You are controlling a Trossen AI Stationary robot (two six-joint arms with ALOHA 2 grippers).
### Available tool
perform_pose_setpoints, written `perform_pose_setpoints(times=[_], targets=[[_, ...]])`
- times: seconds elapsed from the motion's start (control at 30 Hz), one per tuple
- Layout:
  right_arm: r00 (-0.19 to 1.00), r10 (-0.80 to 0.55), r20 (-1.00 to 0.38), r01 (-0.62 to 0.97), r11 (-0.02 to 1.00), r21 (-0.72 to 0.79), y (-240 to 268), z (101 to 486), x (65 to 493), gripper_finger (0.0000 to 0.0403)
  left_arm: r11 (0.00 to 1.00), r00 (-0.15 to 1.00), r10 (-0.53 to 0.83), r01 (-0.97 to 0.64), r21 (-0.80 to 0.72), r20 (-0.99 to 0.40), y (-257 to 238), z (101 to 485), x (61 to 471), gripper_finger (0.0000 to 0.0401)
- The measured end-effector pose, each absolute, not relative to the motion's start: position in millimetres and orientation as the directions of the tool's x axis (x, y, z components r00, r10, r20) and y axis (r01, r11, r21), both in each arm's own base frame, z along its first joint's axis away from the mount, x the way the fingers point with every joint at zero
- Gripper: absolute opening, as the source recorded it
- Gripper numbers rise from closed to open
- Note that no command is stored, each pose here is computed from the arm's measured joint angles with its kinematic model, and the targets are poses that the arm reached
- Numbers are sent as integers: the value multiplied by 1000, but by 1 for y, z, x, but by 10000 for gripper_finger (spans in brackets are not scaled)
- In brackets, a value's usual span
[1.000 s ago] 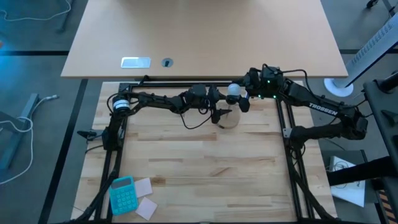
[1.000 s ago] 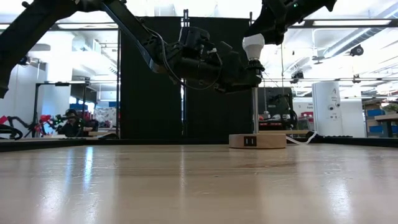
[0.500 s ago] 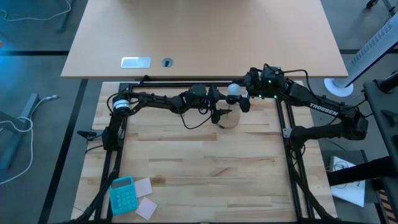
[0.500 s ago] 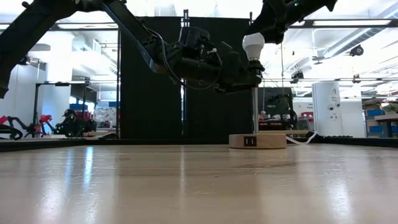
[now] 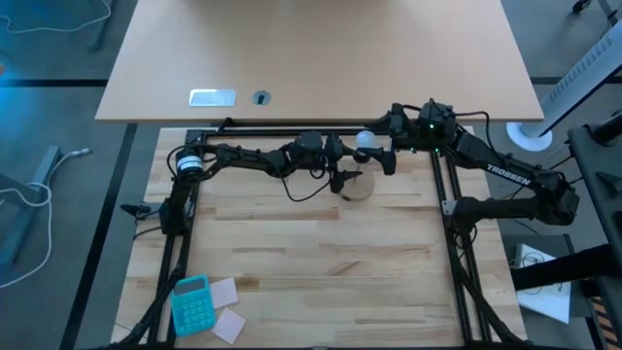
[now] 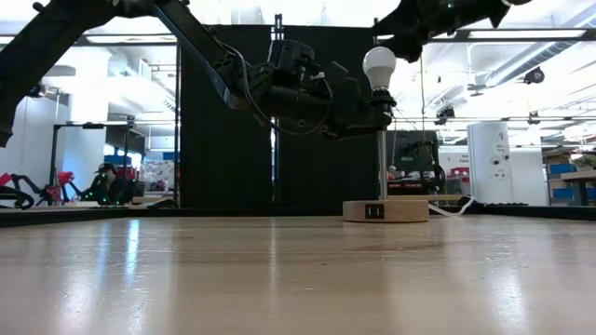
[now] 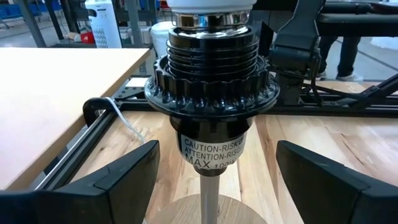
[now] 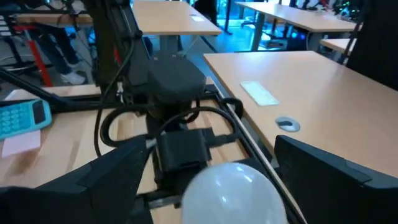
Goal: Screw lightbulb
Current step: Insert the lightbulb into the lamp
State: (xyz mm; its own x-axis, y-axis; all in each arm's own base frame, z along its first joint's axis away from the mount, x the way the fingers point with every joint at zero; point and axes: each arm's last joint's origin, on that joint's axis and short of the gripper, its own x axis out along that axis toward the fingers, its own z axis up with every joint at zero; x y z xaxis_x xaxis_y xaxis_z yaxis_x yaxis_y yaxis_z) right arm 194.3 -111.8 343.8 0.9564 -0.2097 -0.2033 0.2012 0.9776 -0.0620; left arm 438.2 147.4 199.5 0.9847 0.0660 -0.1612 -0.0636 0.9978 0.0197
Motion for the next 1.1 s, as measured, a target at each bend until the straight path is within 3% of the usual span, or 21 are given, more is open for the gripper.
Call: perform_pose_setpoints(times=[0.43,0.83,1.1], targets=[[991,59,-117,-54,998,46,-155,342,171,349,998,985,64,-63,13,-160,147,200,438,313],[949,309,-55,-300,944,135,-194,319,181,349,998,986,64,-66,-4,-152,146,201,438,313],[922,385,-35,-376,916,141,-204,310,188,348,998,986,65,-67,-9,-151,146,201,438,313]])
